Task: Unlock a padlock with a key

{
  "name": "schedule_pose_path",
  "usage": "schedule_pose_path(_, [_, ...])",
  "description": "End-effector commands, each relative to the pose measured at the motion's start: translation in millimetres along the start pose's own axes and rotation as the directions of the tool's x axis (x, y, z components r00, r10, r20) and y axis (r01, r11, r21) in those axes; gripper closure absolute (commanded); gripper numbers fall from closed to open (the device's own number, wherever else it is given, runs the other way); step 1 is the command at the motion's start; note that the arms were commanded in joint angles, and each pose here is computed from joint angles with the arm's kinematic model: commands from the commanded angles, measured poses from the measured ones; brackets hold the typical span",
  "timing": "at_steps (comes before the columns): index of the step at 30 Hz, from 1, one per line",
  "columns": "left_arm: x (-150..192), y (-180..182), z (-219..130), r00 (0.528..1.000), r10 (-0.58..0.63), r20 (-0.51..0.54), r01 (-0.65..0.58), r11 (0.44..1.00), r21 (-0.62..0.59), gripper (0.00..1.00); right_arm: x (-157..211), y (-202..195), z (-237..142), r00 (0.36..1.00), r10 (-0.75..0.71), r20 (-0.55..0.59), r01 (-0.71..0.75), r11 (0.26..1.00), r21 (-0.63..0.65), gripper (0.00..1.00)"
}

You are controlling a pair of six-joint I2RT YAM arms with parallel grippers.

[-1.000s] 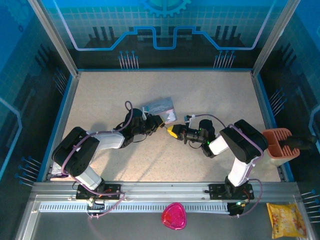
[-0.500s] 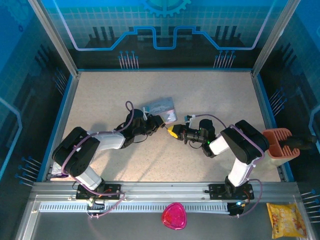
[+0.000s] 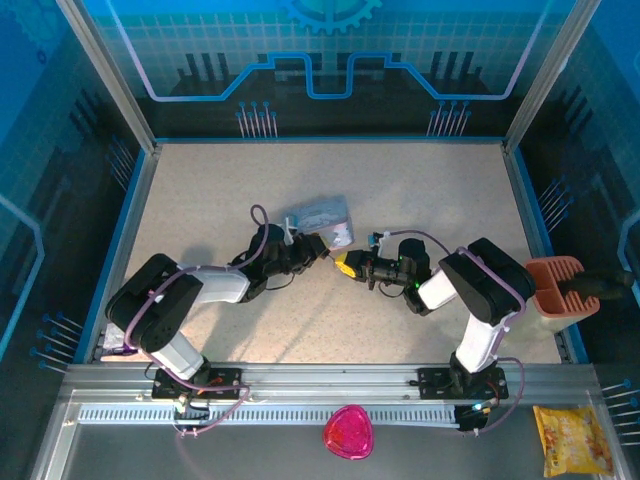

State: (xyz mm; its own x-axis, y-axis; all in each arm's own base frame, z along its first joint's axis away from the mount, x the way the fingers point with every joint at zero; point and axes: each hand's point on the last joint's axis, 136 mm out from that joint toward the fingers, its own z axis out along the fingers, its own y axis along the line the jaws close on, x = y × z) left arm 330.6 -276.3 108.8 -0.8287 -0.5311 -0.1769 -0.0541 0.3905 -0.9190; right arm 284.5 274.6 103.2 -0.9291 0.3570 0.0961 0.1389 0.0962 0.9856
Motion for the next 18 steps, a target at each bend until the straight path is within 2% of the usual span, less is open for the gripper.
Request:
schedule_pose_path(1, [53, -34, 3, 0.974, 0.114, -0.195, -0.084, 0.984, 0.155, 0.96, -18, 40, 5, 0.991, -0.108, 0.074, 0.115, 0.988, -0.107, 1.0])
schedule_pose_path(10, [66, -55, 4, 0.968, 0.098, -0.233, -0.051, 0.979, 0.199, 0.93, -13, 43, 14, 0.981, -0.189, 0.051, 0.192, 0.978, -0.079, 1.0])
schedule_pose_path(18, [74, -42, 4, 0.964, 0.094, -0.25, -0.052, 0.985, 0.167, 0.91, -15, 39, 10, 0.974, -0.214, 0.073, 0.218, 0.974, -0.058, 1.0])
